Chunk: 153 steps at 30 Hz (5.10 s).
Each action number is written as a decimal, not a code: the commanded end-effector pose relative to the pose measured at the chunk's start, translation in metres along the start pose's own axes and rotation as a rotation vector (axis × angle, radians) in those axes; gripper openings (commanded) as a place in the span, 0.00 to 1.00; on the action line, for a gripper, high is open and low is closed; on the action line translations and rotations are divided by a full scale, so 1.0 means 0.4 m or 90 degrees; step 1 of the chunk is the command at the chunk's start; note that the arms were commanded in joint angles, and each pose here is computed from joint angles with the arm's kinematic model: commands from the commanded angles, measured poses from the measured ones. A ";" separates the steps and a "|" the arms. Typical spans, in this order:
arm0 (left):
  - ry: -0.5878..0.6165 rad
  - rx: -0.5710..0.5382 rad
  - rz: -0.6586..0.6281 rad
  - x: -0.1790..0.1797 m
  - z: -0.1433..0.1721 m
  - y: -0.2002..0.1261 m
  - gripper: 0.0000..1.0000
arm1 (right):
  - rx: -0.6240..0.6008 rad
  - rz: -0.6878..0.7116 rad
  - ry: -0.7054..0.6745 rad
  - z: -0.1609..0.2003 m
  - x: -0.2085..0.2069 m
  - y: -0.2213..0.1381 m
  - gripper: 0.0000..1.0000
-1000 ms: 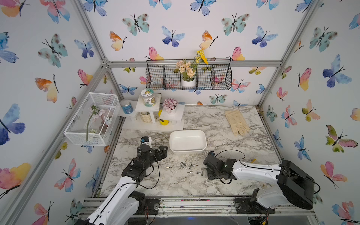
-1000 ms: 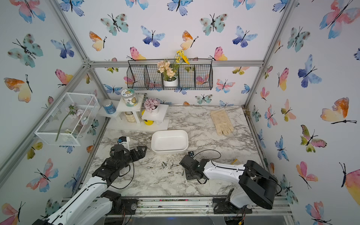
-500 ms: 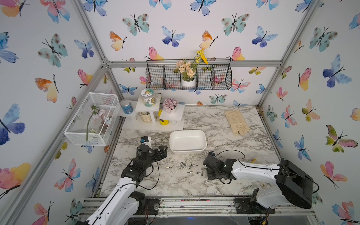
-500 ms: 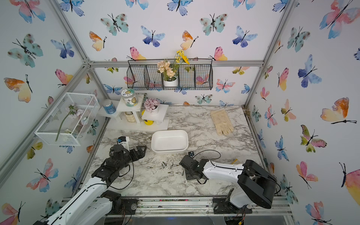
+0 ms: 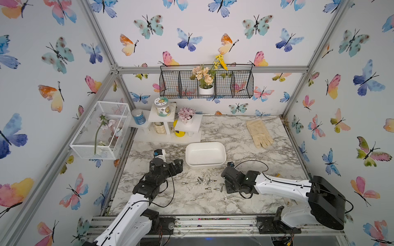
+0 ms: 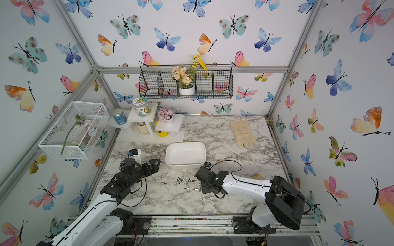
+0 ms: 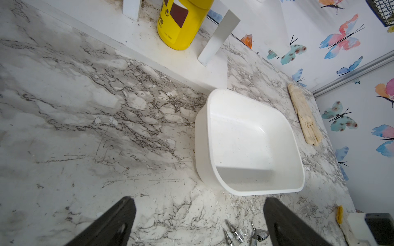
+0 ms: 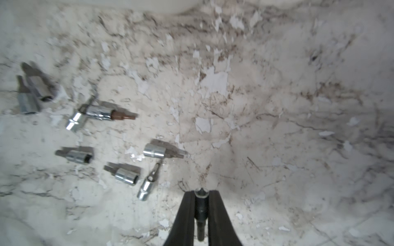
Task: Put the bit on the desktop into the storage box
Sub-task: Pick up the screwdriver bit from the center of the board, then place the screwdriver bit in the storage box, then pick up the screwdriver bit from the center of the board.
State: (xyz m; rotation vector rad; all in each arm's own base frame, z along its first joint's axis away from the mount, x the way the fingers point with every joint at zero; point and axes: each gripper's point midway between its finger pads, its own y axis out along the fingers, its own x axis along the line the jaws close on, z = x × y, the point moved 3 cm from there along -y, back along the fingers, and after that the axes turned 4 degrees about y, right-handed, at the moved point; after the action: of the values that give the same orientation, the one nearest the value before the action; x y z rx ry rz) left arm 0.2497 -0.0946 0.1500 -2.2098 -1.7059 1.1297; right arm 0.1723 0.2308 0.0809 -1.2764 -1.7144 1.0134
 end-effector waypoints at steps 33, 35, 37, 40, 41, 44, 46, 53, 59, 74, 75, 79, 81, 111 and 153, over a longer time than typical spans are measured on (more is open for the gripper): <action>-0.018 0.056 0.018 -0.013 0.035 -0.025 0.99 | -0.143 -0.103 -0.072 -0.516 0.169 0.175 0.13; -0.023 0.060 0.021 -0.015 0.038 -0.027 0.99 | -0.137 -0.105 -0.072 -0.513 0.169 0.189 0.14; -0.029 0.069 0.024 -0.016 0.044 -0.026 0.99 | -0.133 -0.104 -0.071 -0.510 0.167 0.197 0.16; -0.039 0.081 0.030 -0.019 0.052 -0.027 0.99 | -0.128 -0.103 -0.071 -0.506 0.165 0.205 0.19; -0.041 0.083 0.030 -0.017 0.055 -0.028 0.99 | -0.127 -0.102 -0.069 -0.506 0.163 0.206 0.21; -0.047 0.086 0.026 -0.014 0.060 -0.032 0.99 | -0.127 -0.102 -0.070 -0.506 0.162 0.202 0.24; -0.052 0.089 0.028 -0.015 0.063 -0.035 0.99 | -0.132 -0.101 -0.070 -0.510 0.159 0.189 0.28; -0.062 0.111 0.026 -0.018 0.086 -0.040 0.99 | -0.157 -0.107 -0.071 -0.507 0.141 0.100 0.35; -0.057 0.137 0.012 -0.018 0.113 -0.036 0.99 | -0.192 -0.118 -0.073 -0.469 0.099 -0.011 0.41; -0.064 0.207 -0.006 -0.050 0.229 -0.031 0.98 | -0.337 -0.115 -0.026 -0.342 -0.047 -0.176 0.66; -0.066 0.211 -0.008 -0.049 0.238 -0.030 0.97 | -0.339 -0.114 -0.021 -0.334 -0.054 -0.177 0.68; -0.068 0.222 -0.023 -0.040 0.272 -0.028 0.97 | -0.334 -0.101 -0.001 -0.303 -0.080 -0.170 0.82; -0.069 0.228 -0.027 -0.038 0.284 -0.027 0.97 | -0.332 -0.099 0.008 -0.290 -0.089 -0.166 0.91; -0.036 0.234 -0.034 -0.036 0.317 0.055 0.93 | -0.333 -0.081 0.024 -0.256 -0.122 -0.165 0.92; 0.071 0.266 -0.125 -0.001 0.339 0.093 0.66 | -0.322 -0.078 0.026 -0.240 -0.129 -0.153 0.92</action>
State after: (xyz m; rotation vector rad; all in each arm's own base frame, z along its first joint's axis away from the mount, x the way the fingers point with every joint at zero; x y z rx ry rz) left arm 0.2065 -0.1632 0.0515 -1.8875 -1.4611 1.1901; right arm 0.2482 0.1914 0.1747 -1.4261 -2.0946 0.4790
